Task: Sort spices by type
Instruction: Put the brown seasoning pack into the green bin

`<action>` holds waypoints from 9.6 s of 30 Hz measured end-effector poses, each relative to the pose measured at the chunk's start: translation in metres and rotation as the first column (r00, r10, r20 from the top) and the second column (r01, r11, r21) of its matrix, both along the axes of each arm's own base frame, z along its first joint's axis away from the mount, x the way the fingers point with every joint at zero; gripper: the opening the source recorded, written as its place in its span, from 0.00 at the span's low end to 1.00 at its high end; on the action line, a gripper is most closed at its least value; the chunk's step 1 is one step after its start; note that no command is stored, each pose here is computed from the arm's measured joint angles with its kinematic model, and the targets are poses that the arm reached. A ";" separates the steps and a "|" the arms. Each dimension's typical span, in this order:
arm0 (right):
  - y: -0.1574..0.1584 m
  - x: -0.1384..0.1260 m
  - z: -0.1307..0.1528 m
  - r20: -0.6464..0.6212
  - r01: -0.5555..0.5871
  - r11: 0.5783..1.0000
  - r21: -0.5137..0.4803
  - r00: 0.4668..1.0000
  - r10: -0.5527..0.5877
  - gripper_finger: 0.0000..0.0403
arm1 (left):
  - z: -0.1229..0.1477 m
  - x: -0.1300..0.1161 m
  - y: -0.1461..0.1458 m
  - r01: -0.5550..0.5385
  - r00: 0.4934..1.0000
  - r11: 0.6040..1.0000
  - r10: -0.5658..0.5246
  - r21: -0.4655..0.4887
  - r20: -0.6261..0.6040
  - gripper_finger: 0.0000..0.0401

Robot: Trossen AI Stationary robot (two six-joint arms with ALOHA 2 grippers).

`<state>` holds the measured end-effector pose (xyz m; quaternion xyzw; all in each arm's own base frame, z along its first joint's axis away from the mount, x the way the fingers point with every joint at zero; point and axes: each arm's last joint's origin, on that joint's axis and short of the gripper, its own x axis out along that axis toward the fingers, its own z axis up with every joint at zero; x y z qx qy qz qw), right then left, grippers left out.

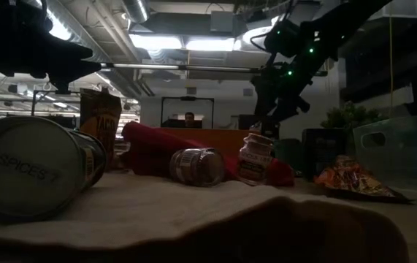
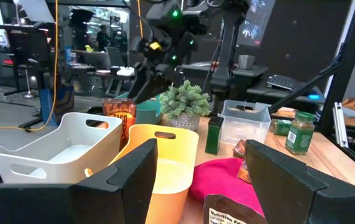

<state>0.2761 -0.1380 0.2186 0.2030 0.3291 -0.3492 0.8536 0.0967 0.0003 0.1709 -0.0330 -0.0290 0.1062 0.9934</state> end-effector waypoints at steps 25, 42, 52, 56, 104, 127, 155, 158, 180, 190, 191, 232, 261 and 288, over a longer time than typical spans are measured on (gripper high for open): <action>-0.011 0.019 -0.048 -0.125 0.005 1.000 -0.022 0.992 -0.008 0.55 | 0.000 0.000 0.000 0.000 1.000 1.000 0.000 0.000 0.000 0.57; -0.013 0.024 -0.050 -0.112 -0.031 0.999 -0.023 0.993 0.029 0.03 | 0.000 0.000 0.000 0.000 1.000 1.000 0.000 0.000 0.000 0.57; -0.020 0.041 0.006 -0.222 -0.119 0.992 -0.030 0.969 0.109 0.03 | 0.000 0.000 0.000 0.000 1.000 1.000 0.000 0.000 0.000 0.57; -0.023 0.045 0.043 -0.270 -0.155 0.987 -0.045 0.953 0.137 0.01 | 0.000 0.000 0.000 0.000 1.000 1.000 0.000 0.000 -0.001 0.57; -0.050 -0.036 -0.006 -0.396 0.094 0.996 -0.008 0.914 -0.090 0.01 | 0.000 0.000 0.000 0.001 1.000 1.000 -0.001 -0.022 0.005 0.57; -0.045 -0.039 -0.019 -0.370 0.089 0.995 0.043 0.927 -0.067 0.28 | 0.000 0.000 0.000 0.001 1.000 1.000 -0.001 -0.022 0.005 0.57; -0.039 -0.042 0.071 -0.478 0.065 0.968 0.242 0.876 0.060 0.33 | 0.005 0.000 0.000 0.020 0.995 0.984 -0.003 -0.179 0.096 0.57; -0.040 -0.040 0.073 -0.454 0.055 0.969 0.240 0.889 0.061 0.33 | 0.011 -0.001 0.000 0.051 0.985 0.960 -0.002 -0.276 0.173 0.57; -0.040 -0.039 0.073 -0.447 0.054 0.970 0.237 0.893 0.059 0.33 | 0.090 0.051 -0.022 0.082 0.979 0.967 -0.123 -0.242 -0.160 0.57; -0.040 -0.039 0.073 -0.447 0.055 0.970 0.237 0.893 0.058 0.33 | 0.105 0.081 -0.030 -0.222 0.816 0.850 -0.105 -0.477 -0.568 0.57; -0.040 -0.039 0.073 -0.446 0.056 0.970 0.237 0.893 0.058 0.33 | 0.102 0.084 -0.031 -0.246 0.799 0.834 -0.114 -0.494 -0.591 0.57; -0.041 -0.039 0.073 -0.442 0.055 0.971 0.234 0.895 0.056 0.33 | 0.010 0.142 -0.043 -0.542 0.474 0.761 -0.073 -0.356 -0.877 0.22; -0.033 -0.024 0.078 -0.046 -0.425 0.803 0.418 0.873 0.486 0.33 | 0.087 0.155 -0.019 -0.233 0.733 0.900 -0.085 -0.368 -0.675 0.01; 0.075 0.072 0.120 0.130 -0.808 0.496 -0.317 0.481 0.867 0.33 | 0.116 0.176 -0.002 -0.069 0.912 0.957 -0.055 -0.282 -0.408 0.01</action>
